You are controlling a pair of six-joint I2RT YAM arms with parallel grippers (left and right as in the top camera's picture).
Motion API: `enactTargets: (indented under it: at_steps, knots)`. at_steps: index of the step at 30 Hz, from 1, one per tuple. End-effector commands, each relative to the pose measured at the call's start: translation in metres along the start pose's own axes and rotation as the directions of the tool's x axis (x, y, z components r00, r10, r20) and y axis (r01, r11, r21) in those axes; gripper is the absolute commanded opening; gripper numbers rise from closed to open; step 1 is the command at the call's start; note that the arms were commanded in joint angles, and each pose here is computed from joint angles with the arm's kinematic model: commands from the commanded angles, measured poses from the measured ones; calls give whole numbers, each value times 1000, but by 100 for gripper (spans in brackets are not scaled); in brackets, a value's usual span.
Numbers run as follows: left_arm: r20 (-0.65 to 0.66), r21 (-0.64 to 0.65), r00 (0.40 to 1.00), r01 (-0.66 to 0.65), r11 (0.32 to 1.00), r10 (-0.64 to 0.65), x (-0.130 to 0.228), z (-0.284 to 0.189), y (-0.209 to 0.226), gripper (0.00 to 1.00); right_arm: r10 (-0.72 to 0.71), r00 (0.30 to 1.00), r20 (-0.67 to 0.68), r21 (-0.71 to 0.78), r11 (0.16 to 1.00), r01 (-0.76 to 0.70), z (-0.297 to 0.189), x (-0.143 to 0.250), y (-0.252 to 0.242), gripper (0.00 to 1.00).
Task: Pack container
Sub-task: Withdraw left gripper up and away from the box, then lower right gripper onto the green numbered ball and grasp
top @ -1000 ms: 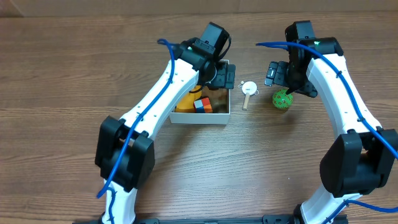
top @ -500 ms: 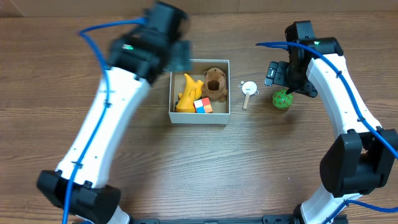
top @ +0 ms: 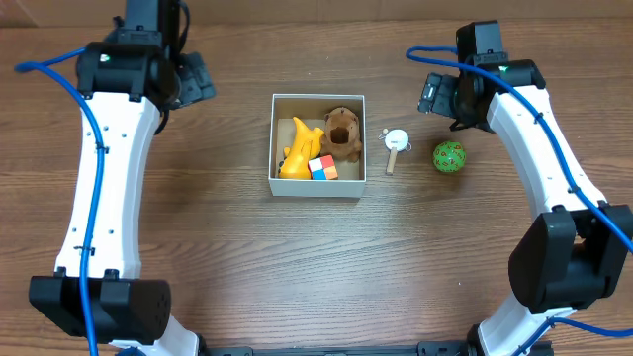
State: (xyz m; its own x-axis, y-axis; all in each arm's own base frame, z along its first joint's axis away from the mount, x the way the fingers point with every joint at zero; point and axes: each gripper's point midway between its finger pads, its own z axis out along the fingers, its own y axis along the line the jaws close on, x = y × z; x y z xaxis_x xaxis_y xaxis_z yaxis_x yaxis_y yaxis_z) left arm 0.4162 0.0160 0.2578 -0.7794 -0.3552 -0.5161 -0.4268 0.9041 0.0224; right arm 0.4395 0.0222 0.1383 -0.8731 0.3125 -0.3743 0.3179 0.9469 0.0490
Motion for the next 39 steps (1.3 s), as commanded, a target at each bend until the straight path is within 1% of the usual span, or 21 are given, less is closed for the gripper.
enactTargets:
  at_steps: [1, 3, 5, 8, 9, 11, 14, 19, 24, 31, 32, 34, 35, 39]
  knots:
    - [4, -11, 1000, 18, 1000, -18, -4, 2, 4, 100, 3, 999, -49, 32, 999, -1, -5, 11, -12, 100]
    - [3, -12, 1000, 17, 1000, -17, -3, 2, 4, 100, 14, 995, -94, 56, 998, -9, -5, 20, -21, 100]
    - [-9, -21, 1000, -1, 1000, 1, 0, 2, 7, 100, 67, 987, -143, 89, 995, -55, -2, 33, -32, 100]
    - [14, -77, 1000, -1, 997, 2, -5, 2, 18, 100, 89, 980, -180, 113, 991, -69, 12, 50, -40, 100]
    - [31, -110, 1000, 3, 994, 1, -9, 2, 24, 100, 93, 977, -190, 118, 990, -72, 24, 58, -43, 100]
    - [45, -143, 999, 9, 990, -2, -12, 2, 31, 100, 93, 975, -200, 103, 992, -74, 41, 69, -44, 100]
    - [58, -180, 998, 19, 984, -9, -15, 1, 42, 100, 32, 978, -206, 34, 999, -25, 63, 83, -36, 100]
    - [55, -181, 998, 21, 983, -11, -15, 2, 43, 100, 12, 984, -178, 16, 1000, -9, 69, 80, -34, 100]
    - [55, -181, 998, 21, 983, -11, -15, 2, 43, 100, 3, 992, -130, 12, 1000, -2, 71, 69, -32, 99]
    - [55, -181, 998, 21, 983, -11, -15, 2, 43, 100, -19, 996, -89, 9, 1000, 20, 72, 59, -31, 90]
    - [55, -181, 998, 21, 983, -11, -15, 2, 43, 100, -24, 996, -85, 8, 1000, 25, 72, 58, -31, 88]
    - [55, -181, 998, 21, 983, -11, -15, 2, 43, 100, -35, 996, -81, 5, 999, 35, 72, 57, -31, 80]
    - [55, -181, 998, 21, 983, -11, -15, 2, 43, 100, -35, 996, -82, 6, 999, 35, 72, 57, -31, 78]
    - [55, -181, 998, 21, 983, -11, -15, 2, 43, 100, -36, 995, -95, 12, 999, 37, 73, 61, -33, 79]
